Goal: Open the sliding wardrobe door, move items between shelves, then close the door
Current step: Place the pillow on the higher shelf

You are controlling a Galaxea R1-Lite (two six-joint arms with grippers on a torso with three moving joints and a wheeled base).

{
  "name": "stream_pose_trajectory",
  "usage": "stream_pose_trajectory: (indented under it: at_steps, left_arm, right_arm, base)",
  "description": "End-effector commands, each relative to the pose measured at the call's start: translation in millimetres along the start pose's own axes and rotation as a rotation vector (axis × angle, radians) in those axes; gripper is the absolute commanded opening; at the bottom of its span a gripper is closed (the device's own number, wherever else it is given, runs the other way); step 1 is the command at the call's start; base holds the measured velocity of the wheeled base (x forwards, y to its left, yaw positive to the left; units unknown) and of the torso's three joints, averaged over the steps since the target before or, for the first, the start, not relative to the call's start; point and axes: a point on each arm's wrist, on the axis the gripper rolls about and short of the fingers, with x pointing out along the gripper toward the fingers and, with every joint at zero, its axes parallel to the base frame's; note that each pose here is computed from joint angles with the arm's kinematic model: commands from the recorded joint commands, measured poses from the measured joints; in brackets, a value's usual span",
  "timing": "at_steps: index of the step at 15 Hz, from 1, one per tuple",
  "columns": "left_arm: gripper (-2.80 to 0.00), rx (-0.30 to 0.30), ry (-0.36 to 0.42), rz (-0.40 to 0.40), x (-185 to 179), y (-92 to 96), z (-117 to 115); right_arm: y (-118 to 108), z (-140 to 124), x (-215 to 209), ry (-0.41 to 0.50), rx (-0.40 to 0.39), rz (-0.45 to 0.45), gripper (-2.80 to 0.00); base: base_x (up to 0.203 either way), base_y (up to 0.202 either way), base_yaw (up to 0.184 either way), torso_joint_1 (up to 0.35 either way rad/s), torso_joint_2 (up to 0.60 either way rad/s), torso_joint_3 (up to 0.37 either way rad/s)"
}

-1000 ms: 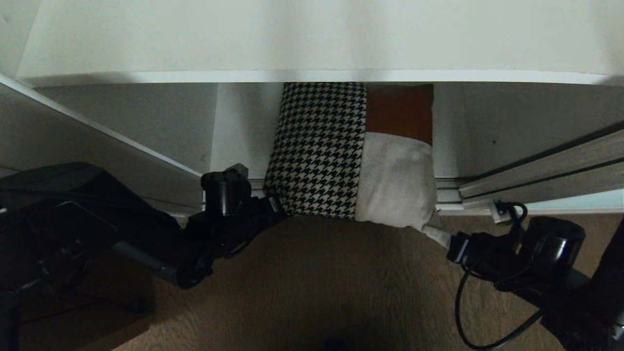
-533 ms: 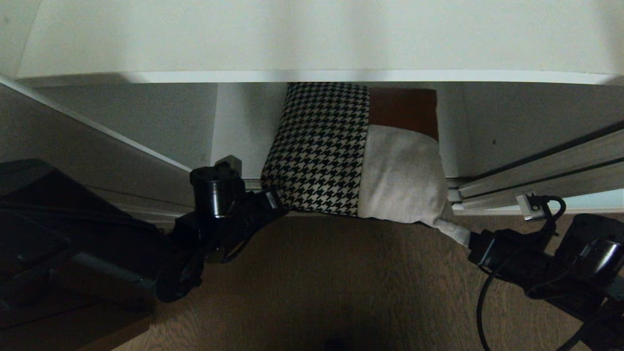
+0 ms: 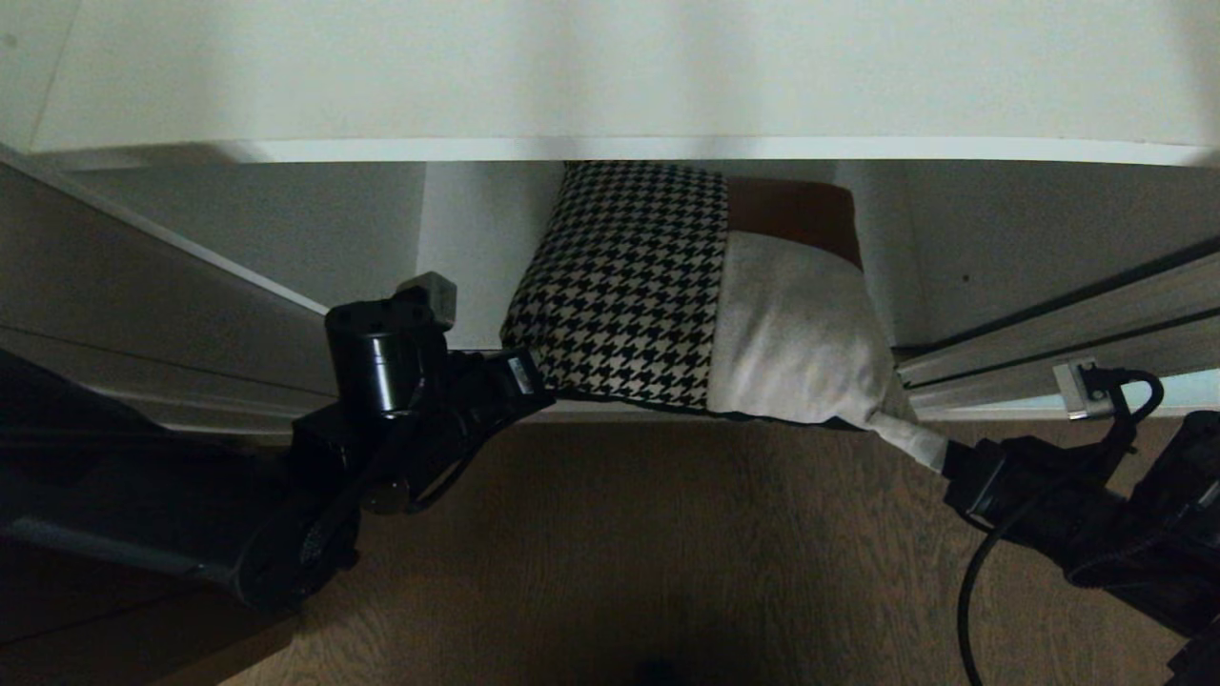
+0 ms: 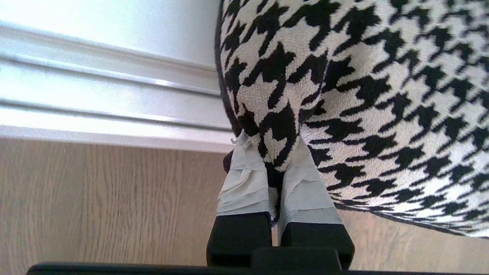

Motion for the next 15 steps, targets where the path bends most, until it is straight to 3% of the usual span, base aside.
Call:
stream_pose_trajectory:
  at_steps: [1, 9, 15]
  left_arm:
    - [-2.8, 0.02, -0.036, -0.05, -16, -13.8, 12]
    - [-2.8, 0.027, -0.085, -0.112, -46, -30.3, 35]
    - [-2.8, 0.035, -0.084, -0.158, -52, -43.1, 34]
  right_arm:
    - [11, 10, -8, -0.044, -0.022, 0.033, -2.8]
    - [31, 27, -26, -0.093, -0.049, 0.063, -2.8]
    - [44, 31, -38, -0.09, -0.054, 0.094, -2.8]
  base:
    - [0.0, 0.0, 0.0, 0.0, 0.0, 0.0]
    - [0.0, 0.0, 0.0, 0.0, 0.0, 0.0]
    - [0.0, 0.0, 0.0, 0.0, 0.0, 0.0]
